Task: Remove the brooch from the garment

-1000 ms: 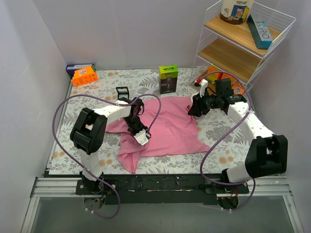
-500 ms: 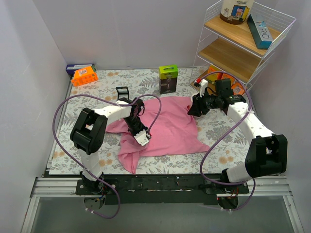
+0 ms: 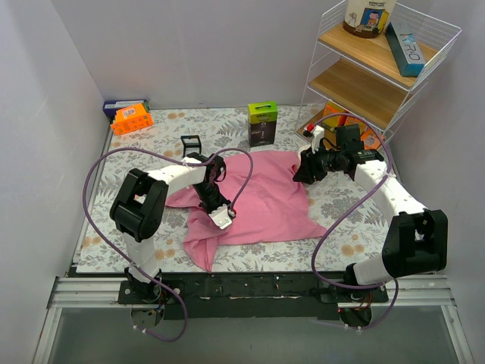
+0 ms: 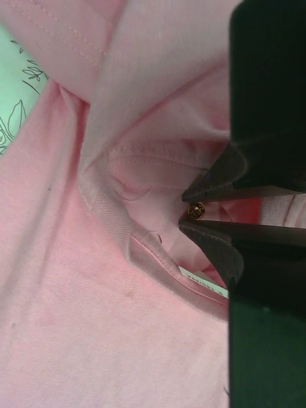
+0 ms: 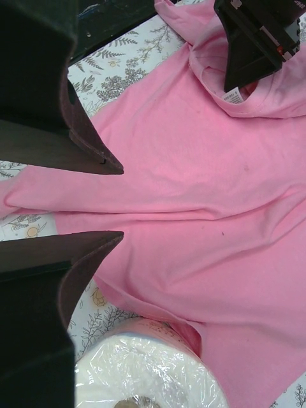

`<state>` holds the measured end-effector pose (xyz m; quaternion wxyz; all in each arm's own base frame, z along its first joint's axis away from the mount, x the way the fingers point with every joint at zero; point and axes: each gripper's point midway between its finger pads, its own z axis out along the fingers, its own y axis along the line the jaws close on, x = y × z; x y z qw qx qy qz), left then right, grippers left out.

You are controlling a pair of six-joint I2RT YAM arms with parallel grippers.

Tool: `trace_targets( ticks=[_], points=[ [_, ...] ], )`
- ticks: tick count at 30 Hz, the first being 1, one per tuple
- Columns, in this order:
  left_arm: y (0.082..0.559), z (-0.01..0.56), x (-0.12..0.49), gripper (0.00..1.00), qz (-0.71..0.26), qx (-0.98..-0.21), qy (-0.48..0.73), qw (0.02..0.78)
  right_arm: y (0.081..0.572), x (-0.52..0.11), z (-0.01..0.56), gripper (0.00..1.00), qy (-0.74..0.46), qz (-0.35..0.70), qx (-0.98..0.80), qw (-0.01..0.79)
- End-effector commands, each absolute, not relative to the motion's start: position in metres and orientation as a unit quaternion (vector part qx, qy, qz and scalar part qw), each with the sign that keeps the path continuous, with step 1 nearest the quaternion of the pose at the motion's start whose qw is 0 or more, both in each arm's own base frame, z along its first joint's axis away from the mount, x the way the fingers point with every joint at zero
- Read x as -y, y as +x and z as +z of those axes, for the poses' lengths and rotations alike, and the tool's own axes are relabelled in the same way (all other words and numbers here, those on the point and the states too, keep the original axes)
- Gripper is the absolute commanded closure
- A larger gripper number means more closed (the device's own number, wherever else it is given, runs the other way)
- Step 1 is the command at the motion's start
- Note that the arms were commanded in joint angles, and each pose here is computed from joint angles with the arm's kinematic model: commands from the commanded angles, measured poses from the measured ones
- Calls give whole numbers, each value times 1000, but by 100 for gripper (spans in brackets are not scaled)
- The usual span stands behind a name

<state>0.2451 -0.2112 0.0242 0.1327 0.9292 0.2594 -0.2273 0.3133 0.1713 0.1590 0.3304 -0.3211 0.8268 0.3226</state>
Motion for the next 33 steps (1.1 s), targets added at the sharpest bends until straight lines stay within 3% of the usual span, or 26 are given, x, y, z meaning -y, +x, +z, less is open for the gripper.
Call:
trace_targets(
  ticks=[1, 7, 11, 16, 20, 27, 31, 33],
  points=[
    [250, 36, 225, 84, -211, -175, 947, 168, 317, -175, 167, 52, -324, 332, -817, 344],
    [260, 36, 232, 81, -202, -189, 944, 182, 317, -174, 167, 52, -323, 331, -817, 344],
    [270, 56, 244, 60, -209, -254, 921, 206, 317, -172, 167, 52, -323, 328, -819, 344],
    [261, 91, 234, 57, -225, -333, 886, 230, 316, -171, 166, 52, -322, 329, -820, 340],
    [244, 117, 235, 58, -261, -415, 834, 253, 318, -172, 166, 52, -322, 333, -819, 338],
    [254, 140, 248, 69, -310, -660, 640, 243, 328, -178, 170, 52, -312, 347, -820, 331],
    [256, 134, 249, 75, -316, -812, 459, 175, 338, -182, 171, 53, -300, 355, -822, 330],
    [254, 124, 243, 78, -300, -852, 404, 144, 343, -184, 173, 54, -296, 360, -820, 331]
  ],
)
